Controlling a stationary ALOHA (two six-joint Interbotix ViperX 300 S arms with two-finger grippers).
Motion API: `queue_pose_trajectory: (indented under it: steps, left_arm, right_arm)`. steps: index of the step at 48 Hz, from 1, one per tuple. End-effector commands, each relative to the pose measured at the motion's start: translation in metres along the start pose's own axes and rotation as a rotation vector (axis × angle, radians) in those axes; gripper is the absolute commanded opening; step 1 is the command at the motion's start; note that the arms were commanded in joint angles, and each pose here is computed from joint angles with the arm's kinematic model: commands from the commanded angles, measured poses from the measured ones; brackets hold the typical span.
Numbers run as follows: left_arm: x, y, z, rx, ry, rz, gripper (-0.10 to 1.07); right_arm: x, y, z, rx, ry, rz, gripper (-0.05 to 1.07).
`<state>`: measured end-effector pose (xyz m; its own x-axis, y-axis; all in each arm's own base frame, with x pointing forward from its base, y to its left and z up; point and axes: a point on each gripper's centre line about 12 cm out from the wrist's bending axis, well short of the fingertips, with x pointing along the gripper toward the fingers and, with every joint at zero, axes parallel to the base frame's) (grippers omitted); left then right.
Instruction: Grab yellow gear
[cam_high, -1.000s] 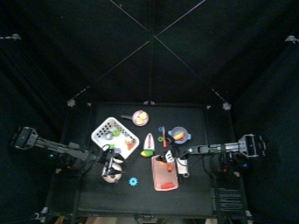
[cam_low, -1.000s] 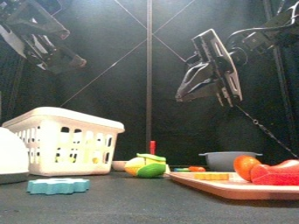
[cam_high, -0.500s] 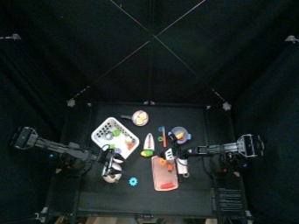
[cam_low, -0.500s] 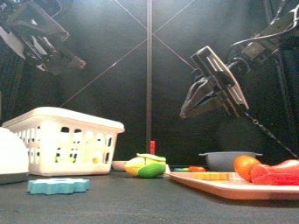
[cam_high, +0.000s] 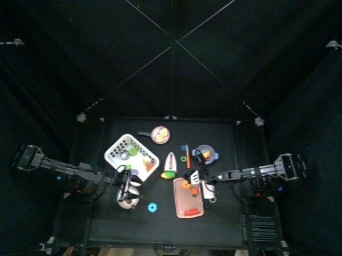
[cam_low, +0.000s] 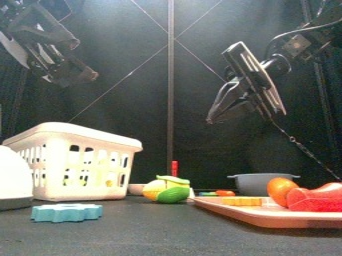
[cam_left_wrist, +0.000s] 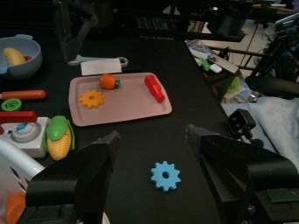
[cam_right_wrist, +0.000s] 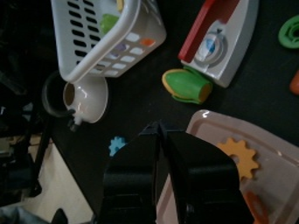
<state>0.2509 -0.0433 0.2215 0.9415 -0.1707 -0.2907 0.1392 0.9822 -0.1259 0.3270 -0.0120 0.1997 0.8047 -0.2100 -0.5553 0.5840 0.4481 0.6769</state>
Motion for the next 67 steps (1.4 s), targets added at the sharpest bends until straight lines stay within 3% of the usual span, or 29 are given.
queue_pose_trajectory:
  steps: [1,11,25,40,47,58,67]
  left_arm:
    - [0.001,0.000,0.005,-0.001,-0.014,0.001,0.95]
    - [0.001,0.001,0.005,-0.003,-0.014,0.003,0.95]
    - [0.001,0.001,0.005,-0.003,-0.014,0.003,0.95]
    - [0.001,0.001,0.004,-0.001,-0.013,0.003,0.95]
    - [0.001,0.001,0.004,-0.001,-0.013,0.003,0.95]
    - [0.001,0.001,0.003,-0.001,-0.010,0.003,0.95]
    - [0.002,0.001,0.003,-0.003,-0.007,0.004,0.95]
  right_arm:
    - [-0.011,0.016,0.011,-0.034,-0.076,0.021,0.49]
    - [-0.022,0.018,0.013,-0.034,-0.063,-0.099,0.49]
    - [-0.037,0.035,0.016,-0.198,0.132,-0.246,0.49]
    - [-0.019,0.027,-0.001,-0.412,0.306,-0.233,0.51]
    - [-0.001,0.018,-0.016,-0.407,0.377,-0.274,0.59]
    - [0.019,0.013,-0.027,-0.446,0.416,-0.315,0.78]
    - [0.031,0.006,-0.036,-0.462,0.447,-0.358,0.80]
